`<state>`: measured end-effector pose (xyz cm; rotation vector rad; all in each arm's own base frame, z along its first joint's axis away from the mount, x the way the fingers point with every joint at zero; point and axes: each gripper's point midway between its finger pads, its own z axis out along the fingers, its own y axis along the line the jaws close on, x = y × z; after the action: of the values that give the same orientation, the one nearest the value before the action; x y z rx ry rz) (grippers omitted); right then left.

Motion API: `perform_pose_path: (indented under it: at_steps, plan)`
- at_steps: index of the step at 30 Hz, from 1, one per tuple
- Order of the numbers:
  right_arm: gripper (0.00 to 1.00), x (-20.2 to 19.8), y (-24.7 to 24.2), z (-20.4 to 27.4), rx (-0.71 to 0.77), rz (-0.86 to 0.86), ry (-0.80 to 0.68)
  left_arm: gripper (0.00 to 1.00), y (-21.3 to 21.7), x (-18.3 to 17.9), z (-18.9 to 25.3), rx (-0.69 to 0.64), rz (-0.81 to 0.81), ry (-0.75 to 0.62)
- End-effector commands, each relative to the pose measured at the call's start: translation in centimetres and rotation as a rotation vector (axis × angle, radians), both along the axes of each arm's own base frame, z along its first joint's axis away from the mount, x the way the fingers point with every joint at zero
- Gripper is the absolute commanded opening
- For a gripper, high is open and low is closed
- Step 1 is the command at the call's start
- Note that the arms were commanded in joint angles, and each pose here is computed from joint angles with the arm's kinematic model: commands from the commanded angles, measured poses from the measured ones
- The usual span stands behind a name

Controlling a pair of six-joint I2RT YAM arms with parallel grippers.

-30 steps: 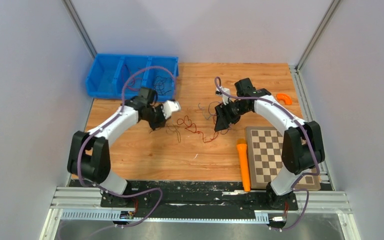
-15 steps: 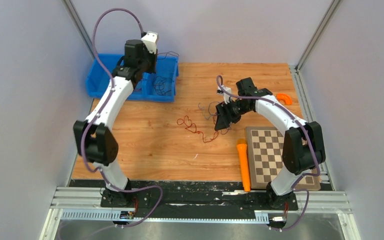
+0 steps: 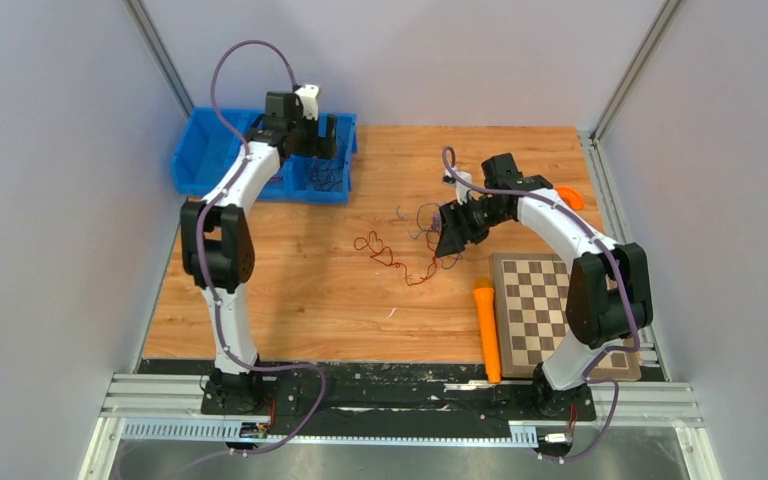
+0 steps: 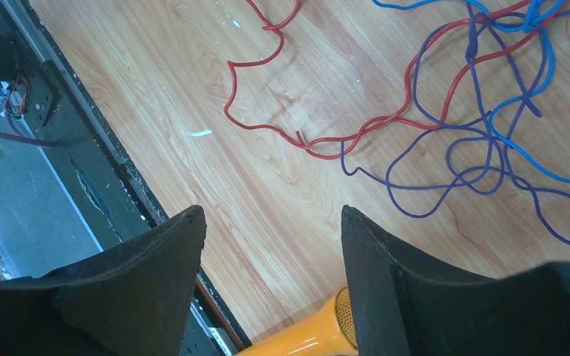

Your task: Untangle the cables

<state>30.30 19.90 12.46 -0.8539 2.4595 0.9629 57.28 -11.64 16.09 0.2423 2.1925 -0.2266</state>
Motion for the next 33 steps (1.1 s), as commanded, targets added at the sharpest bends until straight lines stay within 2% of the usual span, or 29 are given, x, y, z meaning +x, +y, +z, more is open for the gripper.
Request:
perform_pose_path:
  at_steps: [1, 2, 4, 6, 8, 12, 15, 21, 23, 27, 29, 31, 32, 33]
  plan:
    - [0.66, -0.5, 0.5, 0.7, 0.042, 0.020, -0.005, 1.00, -4.3, -8.4, 13.5, -0.126, -0.419, -0.259]
    - [0.66, -0.4, 0.4, 0.8, 0.047, 0.013, -0.003, 1.00, -5.4, -12.0, 12.7, -0.142, -0.542, -0.271]
    - [0.67, -0.1, -0.1, 1.5, 0.071, -0.020, 0.008, 1.00, -7.0, -15.7, 10.5, -0.132, -0.607, -0.248]
    - [0.67, 0.6, -1.2, 1.9, 0.088, -0.076, 0.025, 1.00, -8.4, -18.3, 7.5, -0.132, -0.610, -0.155]
    - [0.67, 1.4, -2.8, 2.0, 0.081, -0.132, 0.026, 1.00, -10.1, -21.1, 5.0, -0.187, -0.619, -0.051]
    - [0.66, 2.4, -5.1, 1.5, 0.041, -0.208, 0.020, 1.00, -13.6, -24.5, 1.2, -0.216, -0.616, 0.018]
    - [0.66, 2.8, -5.5, 0.6, 0.014, -0.228, 0.034, 1.00, -15.5, -24.6, -0.6, -0.176, -0.625, 0.021]
    - [0.65, 4.2, -5.4, -1.1, 0.005, -0.246, 0.076, 1.00, -18.7, -25.1, -6.9, -0.075, -0.654, 0.152]
    - [0.65, 4.5, -5.3, -1.3, 0.006, -0.245, 0.082, 1.00, -18.8, -25.2, -10.3, 0.008, -0.640, 0.203]
    - [0.65, 4.8, -5.2, -1.5, 0.010, -0.245, 0.086, 1.00, -17.9, -24.1, -14.3, 0.133, -0.564, 0.263]
    - [0.65, 4.8, -5.2, -1.6, 0.007, -0.245, 0.085, 0.95, -17.7, -23.8, -15.1, 0.158, -0.549, 0.278]
    - [0.65, 4.8, -5.3, -1.7, 0.002, -0.244, 0.079, 0.82, -17.7, -23.5, -15.4, 0.172, -0.535, 0.276]
    - [0.65, 4.7, -5.3, -1.9, 0.000, -0.243, 0.081, 0.67, -17.6, -23.5, -15.5, 0.178, -0.528, 0.279]
    - [0.64, 4.6, -5.3, -2.2, -0.003, -0.241, 0.085, 0.58, -17.5, -23.1, -15.3, 0.187, -0.512, 0.273]
